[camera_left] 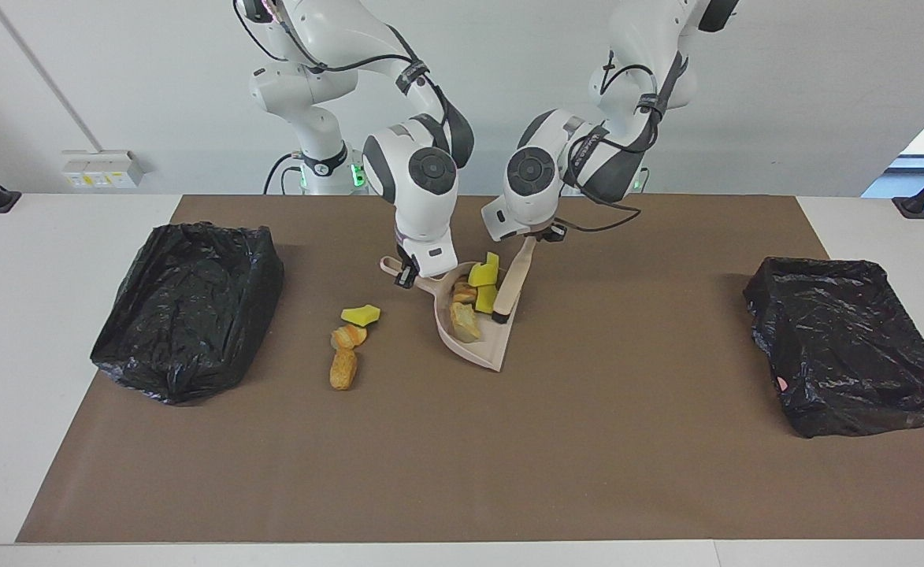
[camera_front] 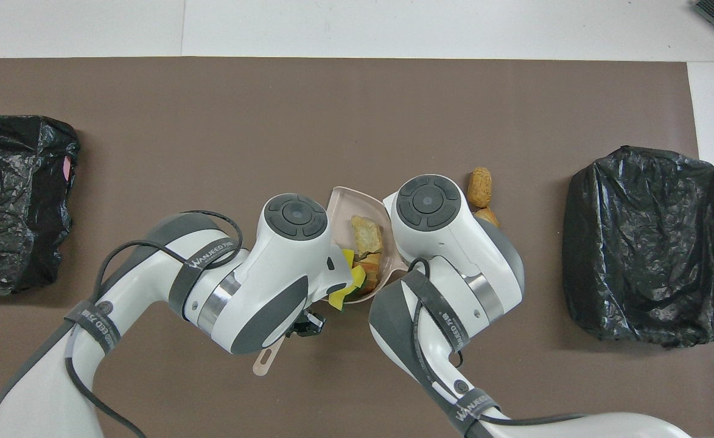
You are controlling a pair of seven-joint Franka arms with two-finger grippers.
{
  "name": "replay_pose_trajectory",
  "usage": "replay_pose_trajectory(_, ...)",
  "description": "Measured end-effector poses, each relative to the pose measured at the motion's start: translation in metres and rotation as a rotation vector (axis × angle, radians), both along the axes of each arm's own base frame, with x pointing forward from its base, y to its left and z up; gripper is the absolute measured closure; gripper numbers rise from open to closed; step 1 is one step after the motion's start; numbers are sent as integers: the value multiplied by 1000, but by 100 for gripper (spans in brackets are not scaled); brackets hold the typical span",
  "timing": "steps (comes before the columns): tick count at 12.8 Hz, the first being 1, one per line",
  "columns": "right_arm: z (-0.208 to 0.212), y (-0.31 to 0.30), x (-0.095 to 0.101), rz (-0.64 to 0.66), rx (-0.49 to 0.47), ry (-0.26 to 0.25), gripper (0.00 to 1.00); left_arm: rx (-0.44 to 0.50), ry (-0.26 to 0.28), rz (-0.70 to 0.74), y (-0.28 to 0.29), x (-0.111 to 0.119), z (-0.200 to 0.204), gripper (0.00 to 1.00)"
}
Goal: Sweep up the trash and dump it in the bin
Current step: 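Sweep the far yellow sponge into the dustpan with the left gripper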
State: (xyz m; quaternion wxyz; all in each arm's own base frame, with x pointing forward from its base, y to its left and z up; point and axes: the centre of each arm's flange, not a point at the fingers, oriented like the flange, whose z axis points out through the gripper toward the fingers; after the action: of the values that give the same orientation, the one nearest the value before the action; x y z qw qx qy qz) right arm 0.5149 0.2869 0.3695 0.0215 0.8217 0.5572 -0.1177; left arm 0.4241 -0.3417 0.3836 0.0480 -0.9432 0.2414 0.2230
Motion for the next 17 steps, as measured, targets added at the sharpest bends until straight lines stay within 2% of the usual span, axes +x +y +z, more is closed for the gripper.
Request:
replay_pose_trajectory(4,0,0,0,0,0,0,68,48,-38,104,1,-1,9,74)
replay_pose_trajectory(8,0,0,0,0,0,0,68,44,-79,121,-1,-2,25,74)
replay_pose_trajectory(11,1,0,0,0,1,-1,68,31,-124,156,8,9,46,74)
replay_pose_trajectory(14,5,-1,2,-5,1,-4,68,62,-170,248,36,19,66,74)
replay_pose_trajectory(17,16,-16,7,-34,-8,3,68,127,-193,352,48,2,66,74)
